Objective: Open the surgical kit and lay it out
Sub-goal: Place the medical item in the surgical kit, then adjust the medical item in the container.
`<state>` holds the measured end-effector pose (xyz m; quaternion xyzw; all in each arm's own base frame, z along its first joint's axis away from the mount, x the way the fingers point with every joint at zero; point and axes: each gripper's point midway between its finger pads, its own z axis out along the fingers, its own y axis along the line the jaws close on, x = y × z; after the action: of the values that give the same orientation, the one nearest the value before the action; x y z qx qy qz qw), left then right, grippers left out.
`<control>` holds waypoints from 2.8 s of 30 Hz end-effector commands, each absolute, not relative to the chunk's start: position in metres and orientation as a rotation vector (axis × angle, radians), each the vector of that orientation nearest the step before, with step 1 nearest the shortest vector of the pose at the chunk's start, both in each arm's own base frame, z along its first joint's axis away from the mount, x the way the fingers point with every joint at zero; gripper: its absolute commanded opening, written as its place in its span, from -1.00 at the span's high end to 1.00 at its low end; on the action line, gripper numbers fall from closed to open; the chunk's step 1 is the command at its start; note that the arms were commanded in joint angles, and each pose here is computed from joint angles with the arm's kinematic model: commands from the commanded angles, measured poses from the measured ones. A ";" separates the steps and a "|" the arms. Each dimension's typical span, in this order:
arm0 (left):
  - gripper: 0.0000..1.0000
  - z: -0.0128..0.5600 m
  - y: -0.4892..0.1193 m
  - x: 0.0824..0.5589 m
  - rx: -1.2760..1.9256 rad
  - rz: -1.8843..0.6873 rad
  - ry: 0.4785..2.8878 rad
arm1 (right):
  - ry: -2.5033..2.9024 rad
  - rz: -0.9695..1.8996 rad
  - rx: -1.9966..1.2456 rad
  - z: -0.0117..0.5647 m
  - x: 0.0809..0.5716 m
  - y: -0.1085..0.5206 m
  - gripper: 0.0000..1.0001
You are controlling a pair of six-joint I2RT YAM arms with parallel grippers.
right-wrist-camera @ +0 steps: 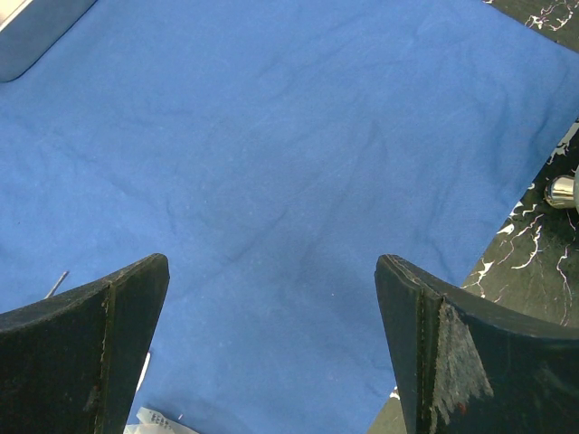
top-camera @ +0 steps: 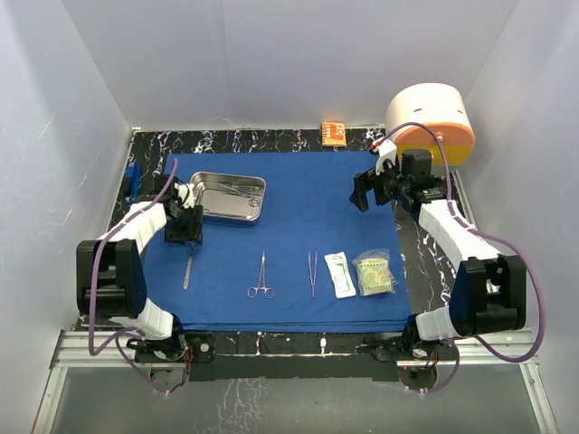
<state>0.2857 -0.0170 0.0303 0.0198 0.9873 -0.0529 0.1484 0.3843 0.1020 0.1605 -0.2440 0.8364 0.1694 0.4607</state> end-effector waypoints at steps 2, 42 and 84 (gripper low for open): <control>-0.20 0.069 -0.024 0.293 0.094 -0.207 2.701 | 1.998 0.400 -0.585 0.180 0.398 0.101 -0.96; -0.47 0.106 -0.105 0.460 0.054 -0.390 2.423 | 2.071 0.310 -0.536 0.179 0.411 0.084 -0.96; -0.20 0.048 -0.121 0.423 0.605 0.099 2.503 | 2.076 0.384 -0.569 0.174 0.403 0.091 -0.96</control>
<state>0.4389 -0.1471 0.0266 0.2152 0.9353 -0.0033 0.2807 0.3974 0.0902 0.1593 -0.2230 0.8601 0.1544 0.4321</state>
